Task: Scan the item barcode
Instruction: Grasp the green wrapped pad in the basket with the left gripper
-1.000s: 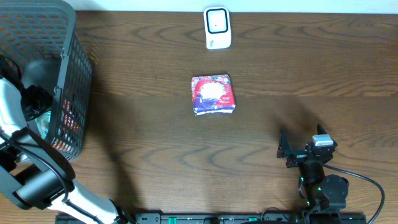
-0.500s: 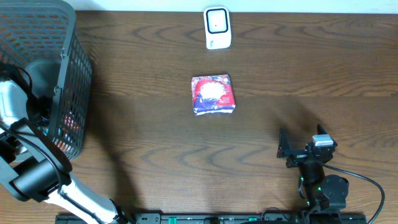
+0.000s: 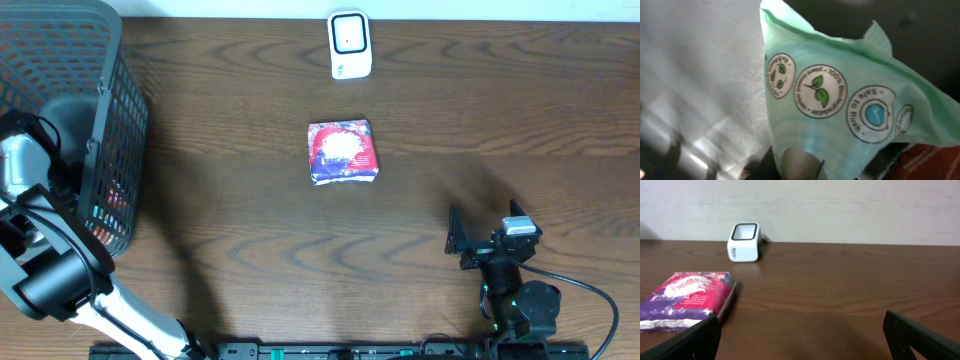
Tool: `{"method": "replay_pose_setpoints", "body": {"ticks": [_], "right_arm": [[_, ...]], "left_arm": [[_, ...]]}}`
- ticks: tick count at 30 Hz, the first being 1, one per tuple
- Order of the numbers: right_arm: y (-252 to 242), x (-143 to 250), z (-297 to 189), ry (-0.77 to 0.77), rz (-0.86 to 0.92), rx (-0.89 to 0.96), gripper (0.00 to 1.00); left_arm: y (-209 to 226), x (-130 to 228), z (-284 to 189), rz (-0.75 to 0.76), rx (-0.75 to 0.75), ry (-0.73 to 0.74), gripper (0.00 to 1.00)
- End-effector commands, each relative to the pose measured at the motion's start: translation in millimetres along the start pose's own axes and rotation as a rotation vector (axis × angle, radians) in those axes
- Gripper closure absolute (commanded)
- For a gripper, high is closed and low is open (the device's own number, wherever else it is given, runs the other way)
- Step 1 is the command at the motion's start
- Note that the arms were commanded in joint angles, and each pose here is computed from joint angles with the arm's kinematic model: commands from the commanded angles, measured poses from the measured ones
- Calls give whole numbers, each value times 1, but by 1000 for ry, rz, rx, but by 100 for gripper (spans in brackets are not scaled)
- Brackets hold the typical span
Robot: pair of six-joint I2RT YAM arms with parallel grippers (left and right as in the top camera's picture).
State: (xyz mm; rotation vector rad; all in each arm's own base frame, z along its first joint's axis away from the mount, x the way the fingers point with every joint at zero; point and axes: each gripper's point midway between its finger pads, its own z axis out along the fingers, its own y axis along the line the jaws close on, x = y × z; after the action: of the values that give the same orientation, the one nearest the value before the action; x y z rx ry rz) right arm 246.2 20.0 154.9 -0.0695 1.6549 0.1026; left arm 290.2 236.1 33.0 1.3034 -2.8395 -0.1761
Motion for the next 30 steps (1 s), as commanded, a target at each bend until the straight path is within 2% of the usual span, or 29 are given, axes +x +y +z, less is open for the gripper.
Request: {"method": "replay_pose_setpoints", "body": {"ticks": [1,5,9,11,14,18,22,26,30], "right_arm": [[-2,1,0,4,12,8,1],[-2,1,0,4,12,8,1],[-2,1,0,4,12,8,1],[-2,1,0,4,12,8,1],[-2,1,0,4,12,7,1],[-2,1,0,4,12,7,1],[-2,1,0,4,12,8,1],[-2,1,0,4,12,8,1],[-2,1,0,4,12,8,1]], "left_arm": [[0,-24,-42,-73,29,-128,92],[2,-39,-88,-210,80,-259,92],[6,-45,-141,-426,178,-397,93],[3,-42,-167,-528,266,-440,92],[-11,-37,-209,-567,442,-491,92],[-40,-26,-268,-467,700,-555,93],[-76,-4,-310,-325,889,-561,93],[-112,24,-330,-161,956,-558,93],[-159,62,-340,116,976,-575,92]]}}
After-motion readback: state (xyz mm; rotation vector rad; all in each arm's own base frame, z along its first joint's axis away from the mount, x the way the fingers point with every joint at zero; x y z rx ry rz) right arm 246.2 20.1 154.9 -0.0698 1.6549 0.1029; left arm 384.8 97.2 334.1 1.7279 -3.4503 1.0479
